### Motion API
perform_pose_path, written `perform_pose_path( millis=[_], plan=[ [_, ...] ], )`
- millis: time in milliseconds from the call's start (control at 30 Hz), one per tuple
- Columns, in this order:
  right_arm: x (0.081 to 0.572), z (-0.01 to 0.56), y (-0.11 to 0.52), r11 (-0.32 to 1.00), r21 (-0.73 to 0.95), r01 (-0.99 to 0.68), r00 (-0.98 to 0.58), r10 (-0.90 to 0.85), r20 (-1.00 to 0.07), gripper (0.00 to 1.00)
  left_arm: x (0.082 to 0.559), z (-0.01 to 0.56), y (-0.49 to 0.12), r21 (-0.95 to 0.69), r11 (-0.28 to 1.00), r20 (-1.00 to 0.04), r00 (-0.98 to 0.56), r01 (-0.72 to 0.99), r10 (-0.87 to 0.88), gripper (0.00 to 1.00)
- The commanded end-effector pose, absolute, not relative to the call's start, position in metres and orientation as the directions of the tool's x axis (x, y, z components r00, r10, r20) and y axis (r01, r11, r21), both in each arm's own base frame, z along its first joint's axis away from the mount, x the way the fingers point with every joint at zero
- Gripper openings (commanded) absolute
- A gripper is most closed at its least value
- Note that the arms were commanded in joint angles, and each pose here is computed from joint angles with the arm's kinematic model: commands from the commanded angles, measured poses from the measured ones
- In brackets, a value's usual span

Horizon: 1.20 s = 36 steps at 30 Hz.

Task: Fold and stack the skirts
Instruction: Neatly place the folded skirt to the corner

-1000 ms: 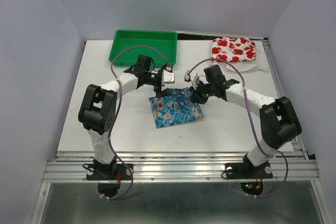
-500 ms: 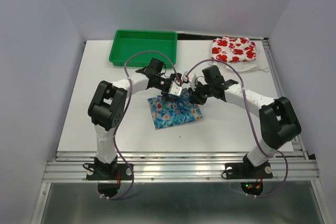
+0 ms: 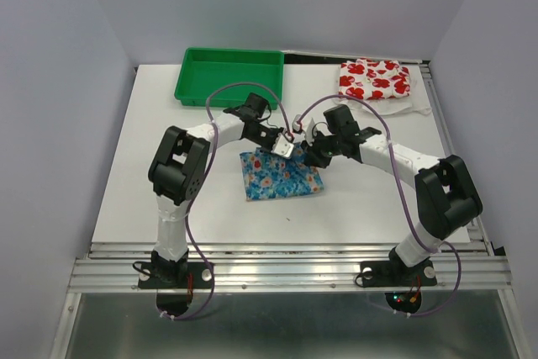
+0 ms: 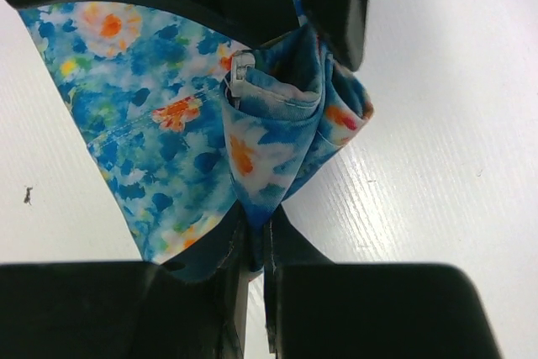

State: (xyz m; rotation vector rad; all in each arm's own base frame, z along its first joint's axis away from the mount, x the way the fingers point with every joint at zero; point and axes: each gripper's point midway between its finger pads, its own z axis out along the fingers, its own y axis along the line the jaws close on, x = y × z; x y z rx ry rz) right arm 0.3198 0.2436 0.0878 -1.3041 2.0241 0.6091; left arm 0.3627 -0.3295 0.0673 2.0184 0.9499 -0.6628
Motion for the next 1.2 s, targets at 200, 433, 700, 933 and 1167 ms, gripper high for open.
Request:
perform_pose_path(
  millis=[200,433,700,933,1167],
  plan=[
    [0.349,0.106,0.245,0.519,-0.02,-0.855,-0.329,-0.572,-0.751,0.54,0.336,0.078,-0.32,0.435,-0.432,-0.713,0.596,0.79,0.37,0.07],
    [0.352,0.106,0.223,0.598,0.164,-0.784,-0.489,-0.434,-0.757,0.99,0.337,0.079,-0.32,0.426,-0.378,-0.733,0.558,0.822,0.388,0.0],
    [0.337,0.102,0.233,0.579,0.376,-0.723,-0.611,-0.283,-0.739,1.0,0.356,0.102,-0.319,0.446,-0.3,-0.752,0.535,0.843,0.384,0.0],
    [0.336,0.102,0.258,0.496,0.574,-0.652,-0.695,-0.086,-0.714,1.0,0.37,0.112,-0.315,0.429,-0.234,-0.779,0.488,0.873,0.393,0.0],
    [0.335,0.073,0.254,0.513,0.612,-0.602,-0.728,-0.038,-0.684,1.0,0.372,0.116,-0.312,0.429,-0.215,-0.788,0.48,0.877,0.386,0.0]
  ],
)
